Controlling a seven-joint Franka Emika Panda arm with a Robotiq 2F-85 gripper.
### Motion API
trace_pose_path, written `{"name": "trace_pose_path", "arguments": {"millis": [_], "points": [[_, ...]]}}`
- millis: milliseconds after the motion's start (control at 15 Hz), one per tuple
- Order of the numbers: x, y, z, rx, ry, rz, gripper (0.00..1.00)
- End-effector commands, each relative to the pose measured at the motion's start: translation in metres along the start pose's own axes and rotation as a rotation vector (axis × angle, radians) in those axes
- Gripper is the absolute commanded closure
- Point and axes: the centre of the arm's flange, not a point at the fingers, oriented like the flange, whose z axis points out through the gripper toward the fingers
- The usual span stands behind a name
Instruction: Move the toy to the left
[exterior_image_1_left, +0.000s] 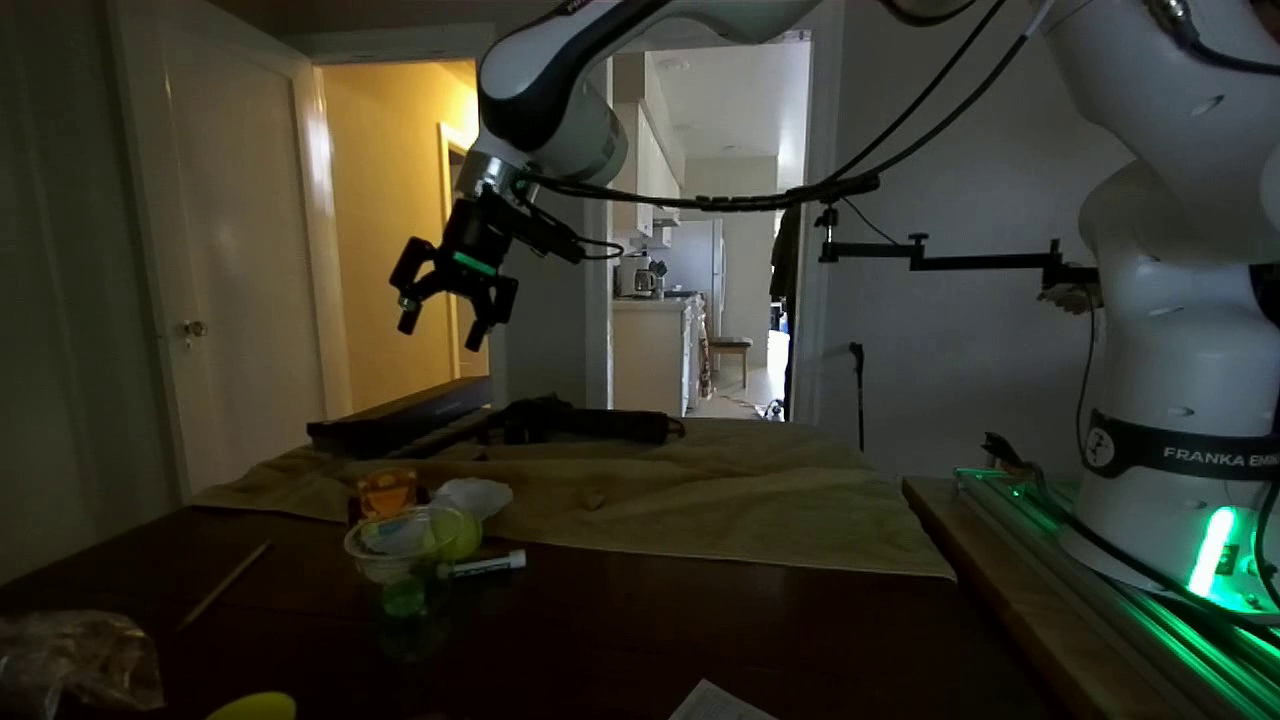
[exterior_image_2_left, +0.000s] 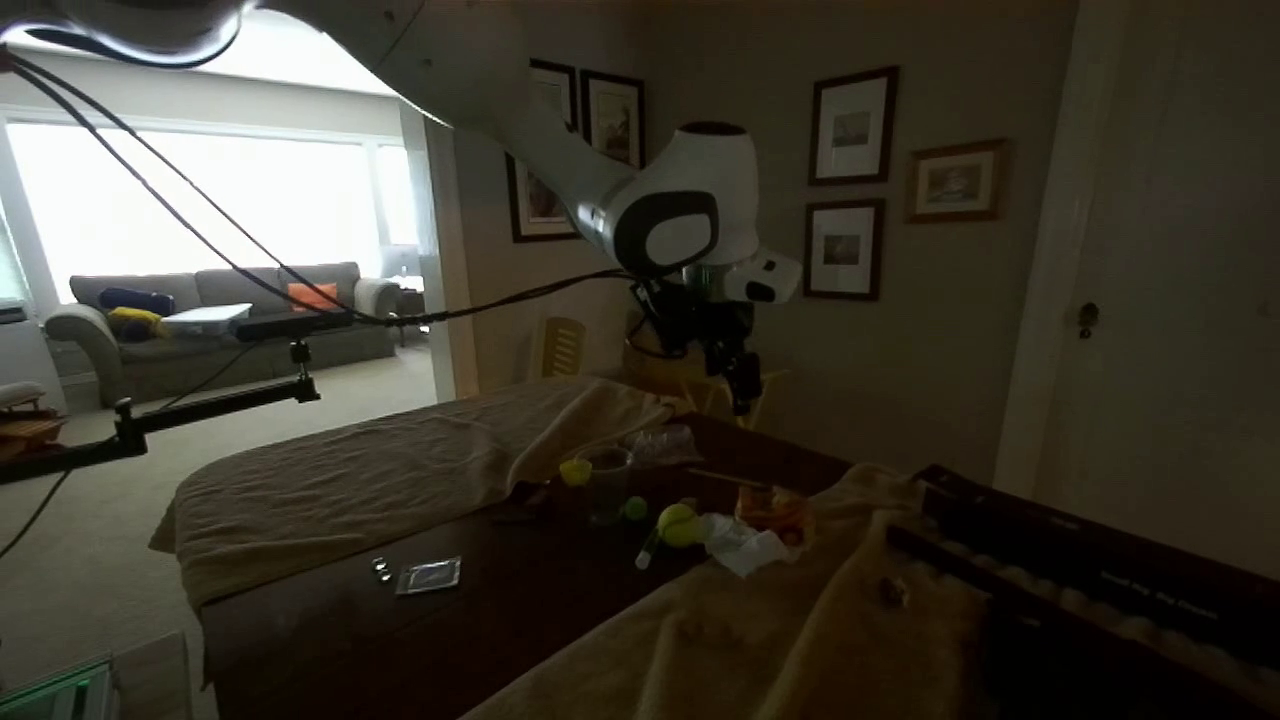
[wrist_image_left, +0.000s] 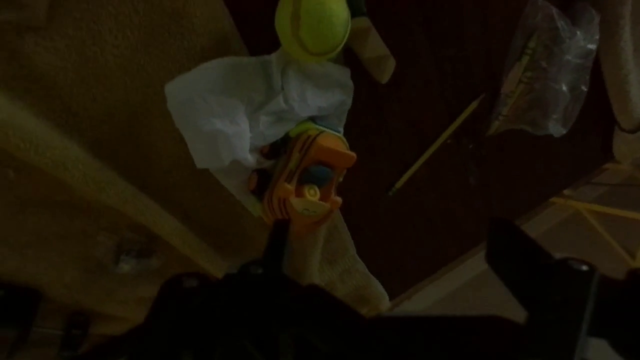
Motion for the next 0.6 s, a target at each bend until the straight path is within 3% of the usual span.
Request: {"name": "trace_pose_path", "arguments": {"millis": [0, 267, 533], "points": [[0.014, 0.009, 0.021, -0.043, -0.031, 0.195, 0.00], [0.036, 0.038, 0.036, -0.081, -0.068, 0.328, 0.00], [0.067, 0.039, 0.043, -0.087, -0.122, 0.326, 0.00]]}}
